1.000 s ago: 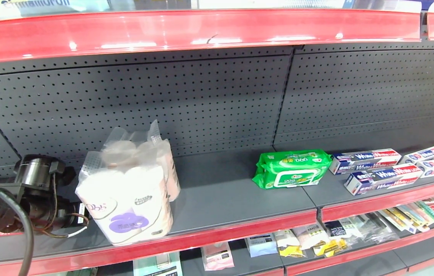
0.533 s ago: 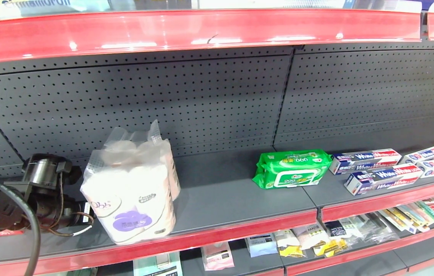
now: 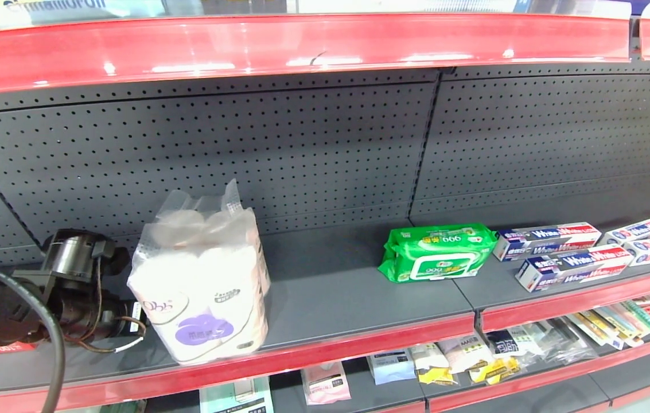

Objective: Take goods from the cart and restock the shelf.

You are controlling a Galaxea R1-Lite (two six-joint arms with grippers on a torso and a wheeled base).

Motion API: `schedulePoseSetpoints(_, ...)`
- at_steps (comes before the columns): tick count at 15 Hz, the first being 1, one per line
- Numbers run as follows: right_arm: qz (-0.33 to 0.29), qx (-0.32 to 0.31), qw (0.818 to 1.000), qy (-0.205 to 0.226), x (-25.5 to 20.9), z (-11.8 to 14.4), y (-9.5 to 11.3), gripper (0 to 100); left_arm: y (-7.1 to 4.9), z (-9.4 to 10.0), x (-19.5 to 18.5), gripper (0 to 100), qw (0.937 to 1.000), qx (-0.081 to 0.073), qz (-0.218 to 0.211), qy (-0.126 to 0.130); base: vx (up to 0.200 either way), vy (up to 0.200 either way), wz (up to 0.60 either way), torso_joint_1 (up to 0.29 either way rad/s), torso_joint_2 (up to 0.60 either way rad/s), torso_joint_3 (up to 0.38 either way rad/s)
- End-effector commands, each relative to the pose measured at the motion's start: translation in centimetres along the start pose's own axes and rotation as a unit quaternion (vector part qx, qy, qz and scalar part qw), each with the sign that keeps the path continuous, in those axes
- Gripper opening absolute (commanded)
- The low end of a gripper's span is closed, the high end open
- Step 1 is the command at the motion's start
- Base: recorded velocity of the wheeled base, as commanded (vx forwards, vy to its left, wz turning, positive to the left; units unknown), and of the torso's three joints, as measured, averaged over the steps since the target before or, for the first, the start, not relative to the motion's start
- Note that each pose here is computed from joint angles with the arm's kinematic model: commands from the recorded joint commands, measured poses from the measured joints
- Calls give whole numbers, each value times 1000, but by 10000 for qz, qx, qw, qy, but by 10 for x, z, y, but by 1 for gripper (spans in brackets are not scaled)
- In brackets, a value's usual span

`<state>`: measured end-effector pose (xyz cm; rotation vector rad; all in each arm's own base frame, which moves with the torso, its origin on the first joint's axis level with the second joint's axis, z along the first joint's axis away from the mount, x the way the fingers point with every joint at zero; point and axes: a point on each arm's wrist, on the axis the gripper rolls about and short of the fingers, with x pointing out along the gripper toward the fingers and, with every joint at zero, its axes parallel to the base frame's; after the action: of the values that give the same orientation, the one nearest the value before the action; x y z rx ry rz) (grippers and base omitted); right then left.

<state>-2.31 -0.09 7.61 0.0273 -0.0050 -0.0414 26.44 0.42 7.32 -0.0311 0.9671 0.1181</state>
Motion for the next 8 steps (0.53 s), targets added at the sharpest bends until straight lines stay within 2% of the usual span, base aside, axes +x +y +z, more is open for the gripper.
schedulePoseSetpoints(1,0,2,10000,7,0,0,0,100,0,1,0,100,10000,-2,6,-16,0,0,0,0,0,0)
schedulePoseSetpoints(8,0,2,10000,7,0,0,0,100,-2,0,-1,100,10000,28,-5,-18,0,0,0,0,0,0)
